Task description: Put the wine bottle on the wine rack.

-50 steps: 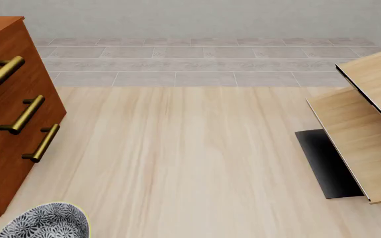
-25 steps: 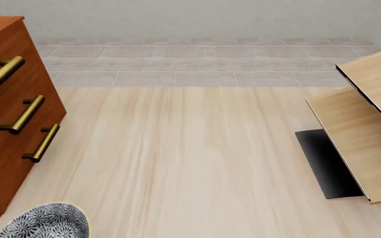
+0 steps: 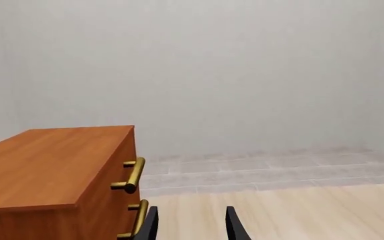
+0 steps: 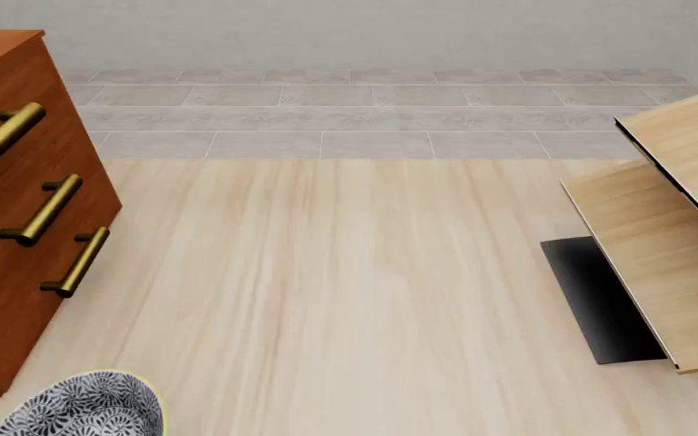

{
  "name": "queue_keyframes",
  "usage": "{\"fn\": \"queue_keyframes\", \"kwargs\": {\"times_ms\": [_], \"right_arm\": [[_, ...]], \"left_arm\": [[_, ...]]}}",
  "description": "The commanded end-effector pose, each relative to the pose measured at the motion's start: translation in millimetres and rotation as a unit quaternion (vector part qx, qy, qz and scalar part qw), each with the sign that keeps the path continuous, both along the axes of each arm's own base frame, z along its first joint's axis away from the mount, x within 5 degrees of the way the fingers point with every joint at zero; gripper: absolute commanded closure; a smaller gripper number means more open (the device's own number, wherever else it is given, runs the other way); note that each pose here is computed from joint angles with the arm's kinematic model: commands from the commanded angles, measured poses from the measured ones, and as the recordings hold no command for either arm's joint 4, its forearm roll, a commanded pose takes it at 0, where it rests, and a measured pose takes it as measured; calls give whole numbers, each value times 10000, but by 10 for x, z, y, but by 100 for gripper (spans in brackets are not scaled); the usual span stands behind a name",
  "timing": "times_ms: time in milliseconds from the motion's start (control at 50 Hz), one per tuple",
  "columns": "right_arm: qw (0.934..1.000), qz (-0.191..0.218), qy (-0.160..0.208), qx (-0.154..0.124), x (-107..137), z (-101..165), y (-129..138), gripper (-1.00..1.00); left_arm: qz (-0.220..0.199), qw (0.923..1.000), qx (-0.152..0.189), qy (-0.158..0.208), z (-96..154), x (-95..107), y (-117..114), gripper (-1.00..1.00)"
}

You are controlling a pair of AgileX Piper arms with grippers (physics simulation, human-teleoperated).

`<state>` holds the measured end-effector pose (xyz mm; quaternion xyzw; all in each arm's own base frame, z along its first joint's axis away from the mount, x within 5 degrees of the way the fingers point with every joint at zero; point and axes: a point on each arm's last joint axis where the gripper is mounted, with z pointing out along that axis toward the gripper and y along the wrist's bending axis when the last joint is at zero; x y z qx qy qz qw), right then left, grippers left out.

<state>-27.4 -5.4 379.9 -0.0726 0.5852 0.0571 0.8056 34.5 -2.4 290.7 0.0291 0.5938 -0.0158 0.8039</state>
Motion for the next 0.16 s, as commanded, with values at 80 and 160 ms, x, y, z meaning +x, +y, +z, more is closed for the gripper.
{"fn": "queue_keyframes", "kwargs": {"times_ms": [80, 160], "right_arm": [[9997, 207, -82, -48, -148, 107, -49, -100], [9997, 220, -108, -10, -178, 135, -57, -100]], "left_arm": [[-13, 10000, -8, -73, 77, -34, 2, -100], [-11, 10000, -26, -95, 124, -56, 4, -100]]}}
